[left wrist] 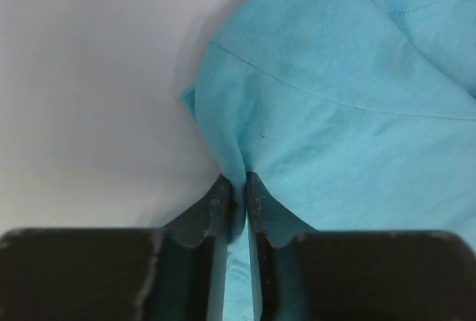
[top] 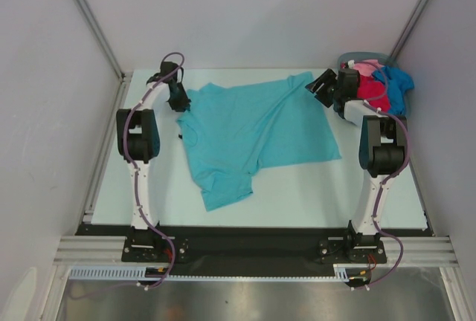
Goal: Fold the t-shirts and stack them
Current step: Flatten the tshirt out
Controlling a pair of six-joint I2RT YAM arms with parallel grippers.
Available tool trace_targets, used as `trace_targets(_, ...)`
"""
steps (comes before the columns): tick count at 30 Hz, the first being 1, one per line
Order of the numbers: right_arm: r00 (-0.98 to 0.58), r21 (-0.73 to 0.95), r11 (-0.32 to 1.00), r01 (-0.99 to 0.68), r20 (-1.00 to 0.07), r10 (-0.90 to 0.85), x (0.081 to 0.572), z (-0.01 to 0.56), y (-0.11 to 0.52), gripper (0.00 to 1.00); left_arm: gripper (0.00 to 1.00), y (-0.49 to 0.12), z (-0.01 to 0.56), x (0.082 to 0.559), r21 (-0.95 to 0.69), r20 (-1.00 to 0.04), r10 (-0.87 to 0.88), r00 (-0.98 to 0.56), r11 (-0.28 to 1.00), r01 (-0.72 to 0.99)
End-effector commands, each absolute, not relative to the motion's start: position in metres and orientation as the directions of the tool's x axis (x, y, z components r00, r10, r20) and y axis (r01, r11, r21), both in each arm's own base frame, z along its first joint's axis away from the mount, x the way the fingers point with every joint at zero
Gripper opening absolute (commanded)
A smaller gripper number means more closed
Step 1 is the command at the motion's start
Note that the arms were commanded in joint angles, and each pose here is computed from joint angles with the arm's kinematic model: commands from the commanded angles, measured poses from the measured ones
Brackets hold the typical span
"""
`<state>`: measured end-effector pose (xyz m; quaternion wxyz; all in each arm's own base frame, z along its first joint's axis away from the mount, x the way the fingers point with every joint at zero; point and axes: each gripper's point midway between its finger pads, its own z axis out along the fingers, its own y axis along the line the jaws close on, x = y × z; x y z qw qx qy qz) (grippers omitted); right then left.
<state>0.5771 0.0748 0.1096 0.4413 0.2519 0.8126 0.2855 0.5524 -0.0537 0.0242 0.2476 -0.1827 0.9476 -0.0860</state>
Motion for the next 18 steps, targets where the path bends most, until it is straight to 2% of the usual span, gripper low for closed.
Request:
trace_targets(1,-0.43,0.706,0.702,0.091,-0.608,0.667,0.584,0.151,0.075,0.65,0.17,-0.062,0.034,0.558,-0.285,-0.444,-0.383,-0.81,0.917,-0.278)
trace_targets(6,-0.432,0.707,0.701,0.09,-0.606,0.667,0.582,0.151,0.076,0.65,0.0,-0.052,0.04,0.56,-0.242,-0.466,-0.382,-0.798,0.922,-0.301)
trace_targets(14,-0.436,0.71,0.698,0.087,-0.603,0.668,0.581,0.15,0.078,0.65,0.0,-0.012,0.052,0.581,-0.039,-0.543,-0.326,-0.774,0.93,-0.364)
trace_targets(18,-0.438,0.715,0.693,0.087,-0.598,0.671,0.578,0.149,0.079,0.65,0.0,0.004,0.067,0.594,-0.045,-0.595,-0.347,-0.725,0.915,-0.401)
